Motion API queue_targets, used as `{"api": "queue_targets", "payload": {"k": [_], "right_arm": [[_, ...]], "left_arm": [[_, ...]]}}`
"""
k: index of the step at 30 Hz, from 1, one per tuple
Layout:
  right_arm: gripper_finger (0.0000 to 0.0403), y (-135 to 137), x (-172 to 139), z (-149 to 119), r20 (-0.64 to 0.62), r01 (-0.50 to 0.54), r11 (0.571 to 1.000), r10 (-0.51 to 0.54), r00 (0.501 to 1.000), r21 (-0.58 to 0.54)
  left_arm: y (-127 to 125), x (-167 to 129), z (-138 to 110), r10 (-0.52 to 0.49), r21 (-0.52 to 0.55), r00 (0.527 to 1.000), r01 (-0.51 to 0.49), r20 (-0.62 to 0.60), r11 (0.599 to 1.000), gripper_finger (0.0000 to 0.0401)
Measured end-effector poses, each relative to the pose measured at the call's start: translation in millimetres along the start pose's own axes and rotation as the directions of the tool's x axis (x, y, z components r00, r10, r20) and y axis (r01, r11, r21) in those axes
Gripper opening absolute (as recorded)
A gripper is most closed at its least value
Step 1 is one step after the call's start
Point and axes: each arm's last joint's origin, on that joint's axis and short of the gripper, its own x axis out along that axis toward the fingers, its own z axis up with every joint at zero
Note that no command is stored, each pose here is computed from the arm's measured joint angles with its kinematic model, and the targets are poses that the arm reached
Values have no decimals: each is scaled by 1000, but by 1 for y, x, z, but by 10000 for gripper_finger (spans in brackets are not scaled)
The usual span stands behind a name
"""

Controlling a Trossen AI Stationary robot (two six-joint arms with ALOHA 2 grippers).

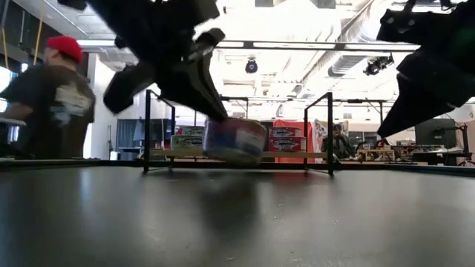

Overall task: Stack canned seafood by type on shelf
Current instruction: Stack the blue-tuna can on top of the blue-pink tuna can on the shelf

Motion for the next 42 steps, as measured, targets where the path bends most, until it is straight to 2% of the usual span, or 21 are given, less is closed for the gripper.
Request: {"api": "queue_targets", "payload": {"k": [4, 9, 12, 15, 20, 22, 27, 31, 34, 42], "right_arm": [[100, 0, -2, -1, 33, -2, 1000, 2, 999, -8], [100, 0, -2, -1, 44, 0, 1000, 0, 999, -8], [100, 0, -2, -1, 44, 0, 1000, 0, 999, -8], [100, 0, -2, -1, 44, 0, 1000, 0, 999, -8], [100, 1, -2, 0, 48, -2, 1000, 2, 999, -5], [100, 1, -2, 0, 61, -1, 1000, 1, 998, -3], [100, 1, -2, 1, 95, 0, 1000, 0, 995, 1], [100, 1, -2, 1, 90, 1, 1000, -1, 996, -5], [100, 1, -2, 1, 93, 2, 1000, -1, 996, -8], [100, 1, -2, 2, 98, 4, 999, 0, 995, -40]], "left_arm": [[11, -9, 7, 64, -19, 998, -65, -9, 998, 1], [15, -8, 7, 67, -27, 998, -68, -18, 997, 1], [13, -8, 5, 44, -40, 998, -46, -37, 998, 1], [9, -9, 4, -20, -43, 999, 18, -28, 999, 7], [-3, -14, 1, -244, 2, 970, 244, -2, 970, 60], [-6, -14, 0, -288, 12, 958, 288, 3, 958, 92], [-16, 0, -9, -245, 90, 968, 248, -46, 964, 169], [-27, 14, -18, -160, 123, 981, 173, -106, 977, 193], [-32, 22, -21, -84, 135, 983, 106, -163, 985, 169], [-41, 42, -19, 9, 103, 985, 8, -171, 995, 19]]}}
